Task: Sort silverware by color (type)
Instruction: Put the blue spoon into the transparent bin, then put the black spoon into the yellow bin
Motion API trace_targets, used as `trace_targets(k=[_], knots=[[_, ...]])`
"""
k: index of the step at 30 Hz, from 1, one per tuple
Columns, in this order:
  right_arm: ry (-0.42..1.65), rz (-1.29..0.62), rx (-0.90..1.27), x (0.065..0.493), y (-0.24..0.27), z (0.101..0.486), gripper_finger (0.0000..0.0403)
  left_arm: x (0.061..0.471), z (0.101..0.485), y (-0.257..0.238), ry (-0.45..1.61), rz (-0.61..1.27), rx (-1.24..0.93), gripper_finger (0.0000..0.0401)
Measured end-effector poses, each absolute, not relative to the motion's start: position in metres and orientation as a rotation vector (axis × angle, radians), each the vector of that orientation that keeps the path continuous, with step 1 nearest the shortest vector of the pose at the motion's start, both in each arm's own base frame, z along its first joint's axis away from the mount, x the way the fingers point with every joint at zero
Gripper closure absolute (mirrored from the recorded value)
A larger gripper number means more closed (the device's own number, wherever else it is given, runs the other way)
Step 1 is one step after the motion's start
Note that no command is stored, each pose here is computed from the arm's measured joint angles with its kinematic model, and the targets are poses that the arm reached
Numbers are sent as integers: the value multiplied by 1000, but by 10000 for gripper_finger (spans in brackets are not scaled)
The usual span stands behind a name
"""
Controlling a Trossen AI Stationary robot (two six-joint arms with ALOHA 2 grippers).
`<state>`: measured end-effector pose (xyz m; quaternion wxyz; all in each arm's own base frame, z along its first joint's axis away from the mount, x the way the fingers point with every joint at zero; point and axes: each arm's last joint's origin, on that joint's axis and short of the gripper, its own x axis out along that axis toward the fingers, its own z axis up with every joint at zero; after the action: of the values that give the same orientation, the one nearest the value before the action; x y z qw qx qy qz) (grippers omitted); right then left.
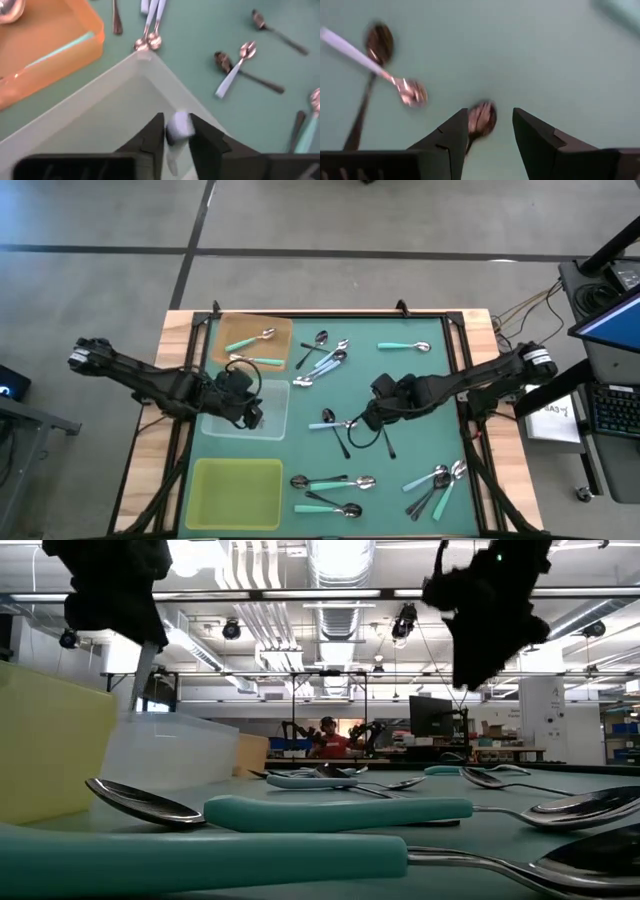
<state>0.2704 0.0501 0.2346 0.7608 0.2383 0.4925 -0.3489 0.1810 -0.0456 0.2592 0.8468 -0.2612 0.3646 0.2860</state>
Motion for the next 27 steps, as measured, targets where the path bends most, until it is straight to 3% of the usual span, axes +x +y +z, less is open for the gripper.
trace_targets(k=[5, 13, 22, 27], knots=[[1210, -817, 635, 270, 58, 205, 248, 173, 254, -44, 867, 646, -520, 281], [1428, -886, 715, 276, 67, 158, 254, 153, 252, -37, 1007, 777, -453, 274], [1560, -857, 670, 283, 72, 128, 269, 154, 254, -34, 903, 858, -434, 283], [1568, -800, 588, 283, 72, 126, 312, 156, 255, -34, 837, 889, -455, 283]])
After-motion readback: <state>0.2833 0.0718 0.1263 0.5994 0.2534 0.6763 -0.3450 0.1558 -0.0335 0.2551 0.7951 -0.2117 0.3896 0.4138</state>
